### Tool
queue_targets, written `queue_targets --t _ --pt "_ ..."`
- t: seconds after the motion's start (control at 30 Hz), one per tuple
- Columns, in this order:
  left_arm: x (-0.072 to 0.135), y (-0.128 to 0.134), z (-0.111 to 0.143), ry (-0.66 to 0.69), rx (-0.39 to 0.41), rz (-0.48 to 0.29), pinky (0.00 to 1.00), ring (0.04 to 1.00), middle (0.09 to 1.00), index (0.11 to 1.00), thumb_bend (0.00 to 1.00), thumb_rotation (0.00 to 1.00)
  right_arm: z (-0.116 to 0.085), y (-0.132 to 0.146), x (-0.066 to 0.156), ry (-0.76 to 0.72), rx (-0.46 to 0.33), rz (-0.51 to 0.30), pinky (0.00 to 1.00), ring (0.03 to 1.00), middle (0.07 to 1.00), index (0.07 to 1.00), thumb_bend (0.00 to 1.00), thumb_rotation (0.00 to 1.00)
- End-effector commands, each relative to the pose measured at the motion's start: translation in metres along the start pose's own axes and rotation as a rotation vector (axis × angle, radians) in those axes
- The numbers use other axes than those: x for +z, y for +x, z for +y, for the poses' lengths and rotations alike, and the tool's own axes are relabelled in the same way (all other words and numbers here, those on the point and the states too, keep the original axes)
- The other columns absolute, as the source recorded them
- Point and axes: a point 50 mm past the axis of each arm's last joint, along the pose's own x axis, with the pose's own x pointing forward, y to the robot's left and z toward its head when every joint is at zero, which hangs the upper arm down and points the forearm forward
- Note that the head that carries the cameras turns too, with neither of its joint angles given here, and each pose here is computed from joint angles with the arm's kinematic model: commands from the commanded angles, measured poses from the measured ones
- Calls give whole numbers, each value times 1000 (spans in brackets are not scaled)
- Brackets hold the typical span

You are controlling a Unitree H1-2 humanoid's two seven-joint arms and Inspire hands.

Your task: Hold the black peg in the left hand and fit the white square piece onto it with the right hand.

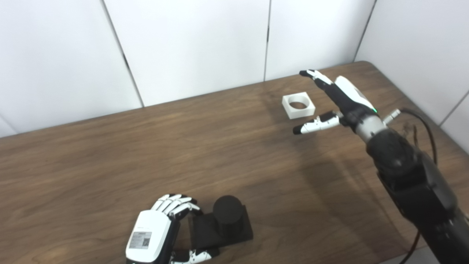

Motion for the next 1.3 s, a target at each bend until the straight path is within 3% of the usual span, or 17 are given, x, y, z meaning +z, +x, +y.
queue_targets --t 0.0,0.3,0.5,0.9,1.27 --pt "-22 -25 -17 57 -123 84 837 793 738 486 522 48 -24 17 9 -81 -45 -26 879 999 985 929 969 213" --pt "-24 -27 -19 58 -119 84 843 795 743 486 522 49 -39 72 4 -255 22 54 944 1000 1000 922 967 212" --pt "-26 -29 -24 61 -127 90 848 796 746 486 522 49 -36 98 2 -344 72 91 939 1000 1000 914 967 200" --pt "-24 -30 -25 42 -125 99 872 812 750 486 522 50 -32 125 2 -411 166 119 998 1000 1000 898 984 170" --pt "-22 -31 -24 45 -115 95 872 811 750 486 522 50 -14 136 -1 -431 217 147 971 1000 994 895 970 162"
